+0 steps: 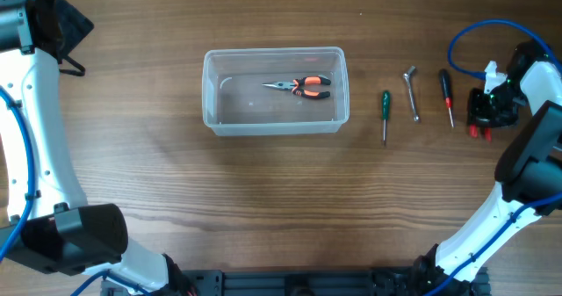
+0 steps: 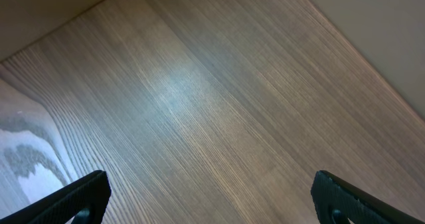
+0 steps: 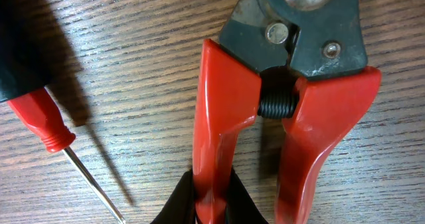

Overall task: Pack container
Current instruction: 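Lower the right gripper onto the red-handled cutters and grasp them, then carry the red cutters over the container and lower them inside, then open the right gripper and retract the right arm upward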

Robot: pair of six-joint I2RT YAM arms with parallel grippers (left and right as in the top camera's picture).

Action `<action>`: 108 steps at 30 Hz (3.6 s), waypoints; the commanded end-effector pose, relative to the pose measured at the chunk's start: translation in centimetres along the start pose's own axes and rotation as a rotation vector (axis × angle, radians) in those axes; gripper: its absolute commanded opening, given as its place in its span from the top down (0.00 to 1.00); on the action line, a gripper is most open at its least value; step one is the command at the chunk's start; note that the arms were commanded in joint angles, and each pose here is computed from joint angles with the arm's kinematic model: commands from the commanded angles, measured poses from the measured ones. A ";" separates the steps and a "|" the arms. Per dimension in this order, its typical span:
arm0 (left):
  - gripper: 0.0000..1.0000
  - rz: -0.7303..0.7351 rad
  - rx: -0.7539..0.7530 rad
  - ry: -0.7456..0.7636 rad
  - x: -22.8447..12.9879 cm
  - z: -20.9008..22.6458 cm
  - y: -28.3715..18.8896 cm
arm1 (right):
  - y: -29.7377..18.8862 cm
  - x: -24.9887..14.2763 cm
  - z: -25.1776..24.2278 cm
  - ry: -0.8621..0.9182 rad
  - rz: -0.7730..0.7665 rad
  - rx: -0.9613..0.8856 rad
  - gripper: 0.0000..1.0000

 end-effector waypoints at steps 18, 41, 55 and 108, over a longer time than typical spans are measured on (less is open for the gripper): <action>0.00 -0.011 -0.002 -0.004 0.3 0.3 -0.3 | -10.5 -0.8 4.6 -0.064 -0.223 0.333 0.96; 0.00 -0.011 -0.002 -0.004 0.3 0.3 -0.3 | -18.4 -18.3 32.8 -1.702 -0.566 0.468 0.96; 0.00 -0.011 -0.002 -0.005 0.3 0.3 -0.3 | -4.8 -14.5 36.2 -1.783 -0.380 0.170 0.96; 0.00 -0.011 -0.002 -0.004 0.3 0.3 -0.3 | -5.5 -13.8 34.4 -1.601 -0.332 0.033 0.24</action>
Point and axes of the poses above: each gripper's point midway between its finger pads, its own y axis out along the fingers, its own z axis along the line the jaws close on, x = y × z, the point moved 6 cm from there along -y, back along the fingers, and after that the axes turned 14 degrees about y, right-handed, at the moved point
